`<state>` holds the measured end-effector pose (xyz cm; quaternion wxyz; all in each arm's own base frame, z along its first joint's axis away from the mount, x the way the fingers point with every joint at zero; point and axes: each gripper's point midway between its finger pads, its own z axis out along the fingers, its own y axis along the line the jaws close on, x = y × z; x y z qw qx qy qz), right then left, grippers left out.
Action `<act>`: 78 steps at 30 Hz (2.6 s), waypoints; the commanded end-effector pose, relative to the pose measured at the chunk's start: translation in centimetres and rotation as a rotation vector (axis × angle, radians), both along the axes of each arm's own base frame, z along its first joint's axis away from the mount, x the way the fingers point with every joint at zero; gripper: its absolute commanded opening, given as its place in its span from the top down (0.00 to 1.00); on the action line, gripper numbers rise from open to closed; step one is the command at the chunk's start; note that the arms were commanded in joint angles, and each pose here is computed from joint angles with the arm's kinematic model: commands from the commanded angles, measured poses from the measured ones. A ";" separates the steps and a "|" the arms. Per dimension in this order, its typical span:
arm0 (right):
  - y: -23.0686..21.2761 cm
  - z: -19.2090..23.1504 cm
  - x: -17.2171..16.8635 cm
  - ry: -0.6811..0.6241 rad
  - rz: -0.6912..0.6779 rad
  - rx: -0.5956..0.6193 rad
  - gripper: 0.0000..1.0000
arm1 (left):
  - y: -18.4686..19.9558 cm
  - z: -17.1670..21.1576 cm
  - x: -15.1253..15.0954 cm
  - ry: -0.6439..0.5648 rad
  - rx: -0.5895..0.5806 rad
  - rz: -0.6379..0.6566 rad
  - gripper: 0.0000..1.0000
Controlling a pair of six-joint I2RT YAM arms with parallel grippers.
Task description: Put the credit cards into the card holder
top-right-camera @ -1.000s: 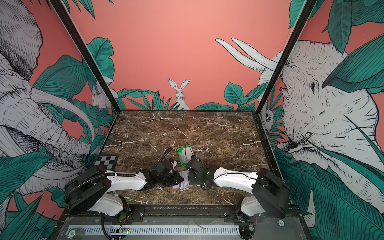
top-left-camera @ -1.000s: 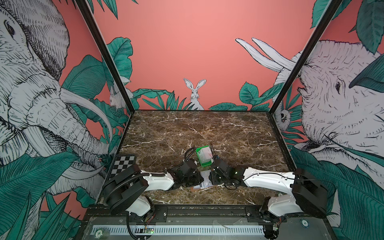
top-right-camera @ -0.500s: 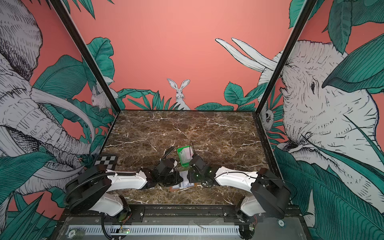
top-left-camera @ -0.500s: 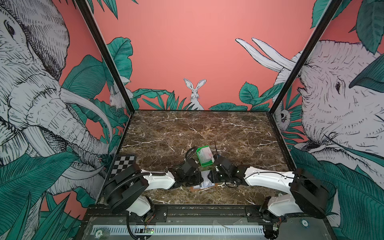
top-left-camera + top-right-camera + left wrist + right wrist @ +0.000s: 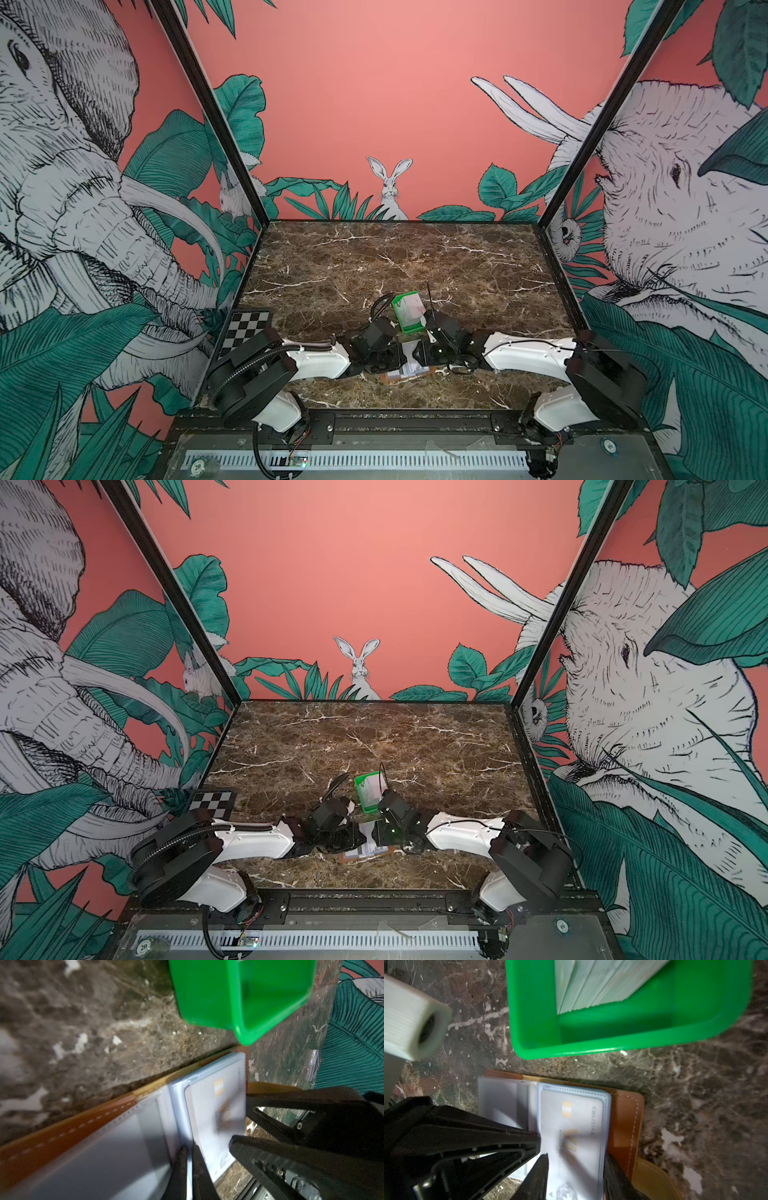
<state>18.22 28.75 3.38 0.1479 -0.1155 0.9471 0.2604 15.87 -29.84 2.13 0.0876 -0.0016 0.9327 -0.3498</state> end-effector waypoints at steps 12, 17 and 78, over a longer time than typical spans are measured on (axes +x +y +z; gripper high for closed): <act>1.2 3.4 -0.7 -0.065 0.048 0.033 0.60 | 0.8 0.1 -0.4 -0.002 0.010 0.023 0.90; 1.9 3.5 -0.9 -0.068 0.062 0.023 0.60 | 1.7 1.3 -0.2 -0.034 0.040 0.023 0.90; 5.1 1.2 -2.5 -0.019 0.126 -0.080 0.27 | 4.4 -0.6 -0.5 0.035 -0.058 0.097 0.90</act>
